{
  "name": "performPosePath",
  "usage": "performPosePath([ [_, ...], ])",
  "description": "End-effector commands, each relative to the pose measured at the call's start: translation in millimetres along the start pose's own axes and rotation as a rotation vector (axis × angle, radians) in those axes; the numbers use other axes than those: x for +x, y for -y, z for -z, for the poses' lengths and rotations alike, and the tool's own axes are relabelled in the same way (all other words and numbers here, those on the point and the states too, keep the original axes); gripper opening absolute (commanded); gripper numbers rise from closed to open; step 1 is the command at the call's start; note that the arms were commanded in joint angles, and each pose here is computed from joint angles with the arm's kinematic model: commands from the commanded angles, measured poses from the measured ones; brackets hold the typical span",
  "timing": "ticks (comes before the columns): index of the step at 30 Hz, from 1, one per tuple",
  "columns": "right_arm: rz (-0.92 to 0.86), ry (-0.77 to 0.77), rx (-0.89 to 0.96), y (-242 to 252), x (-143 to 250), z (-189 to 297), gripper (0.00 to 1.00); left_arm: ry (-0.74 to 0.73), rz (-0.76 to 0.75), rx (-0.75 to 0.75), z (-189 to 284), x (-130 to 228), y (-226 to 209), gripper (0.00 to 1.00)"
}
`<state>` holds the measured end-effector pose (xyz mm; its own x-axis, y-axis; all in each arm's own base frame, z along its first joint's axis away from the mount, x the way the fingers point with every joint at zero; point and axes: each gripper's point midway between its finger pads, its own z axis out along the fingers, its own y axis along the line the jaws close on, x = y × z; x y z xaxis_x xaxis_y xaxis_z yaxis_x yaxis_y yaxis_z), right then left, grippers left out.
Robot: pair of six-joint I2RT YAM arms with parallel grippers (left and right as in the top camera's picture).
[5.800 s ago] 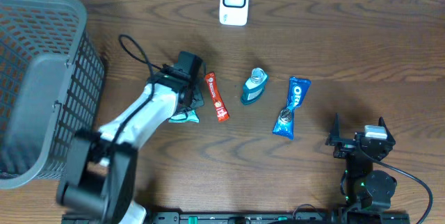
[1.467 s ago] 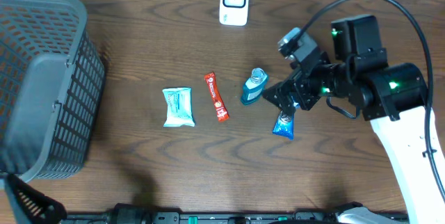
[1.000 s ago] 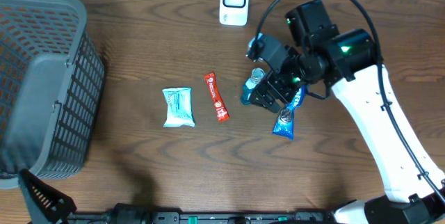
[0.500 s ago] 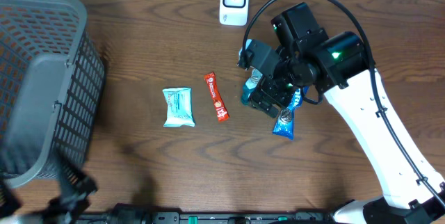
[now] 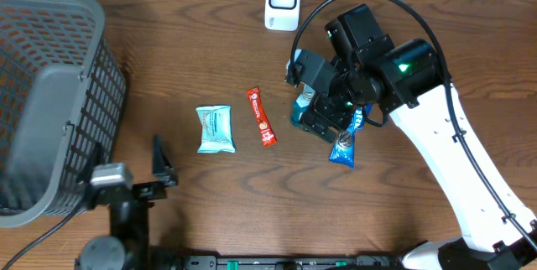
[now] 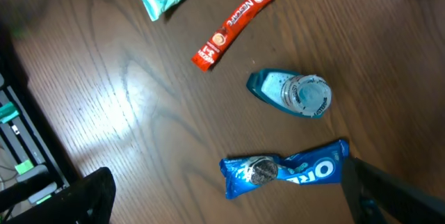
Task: Scan the item barcode
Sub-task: 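Lower the right gripper over the teal bottle and close on it, then lift the teal bottle and raise it toward the white scanner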
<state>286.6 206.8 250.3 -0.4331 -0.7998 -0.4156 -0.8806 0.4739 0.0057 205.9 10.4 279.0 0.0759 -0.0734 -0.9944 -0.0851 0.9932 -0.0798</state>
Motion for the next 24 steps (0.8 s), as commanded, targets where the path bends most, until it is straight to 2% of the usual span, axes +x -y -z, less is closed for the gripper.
performPosePath([
  [1, 0.057, 0.043, 0.01, -1, -12, 5, 0.99, -0.042, -0.007, 0.054, -5, 21, 10, 0.98],
  [6, 0.058, 0.032, 0.004, 2, -13, -3, 0.99, -0.084, -0.012, 0.105, -10, 44, 19, 0.98],
  [18, 0.06, -0.057, -0.046, 5, -4, -32, 0.98, -0.189, -0.027, 0.097, -20, 105, 17, 0.98],
  [24, 0.069, -0.057, -0.047, 5, -4, -33, 0.97, -0.221, 0.069, -0.021, -23, 129, -2, 0.98],
])
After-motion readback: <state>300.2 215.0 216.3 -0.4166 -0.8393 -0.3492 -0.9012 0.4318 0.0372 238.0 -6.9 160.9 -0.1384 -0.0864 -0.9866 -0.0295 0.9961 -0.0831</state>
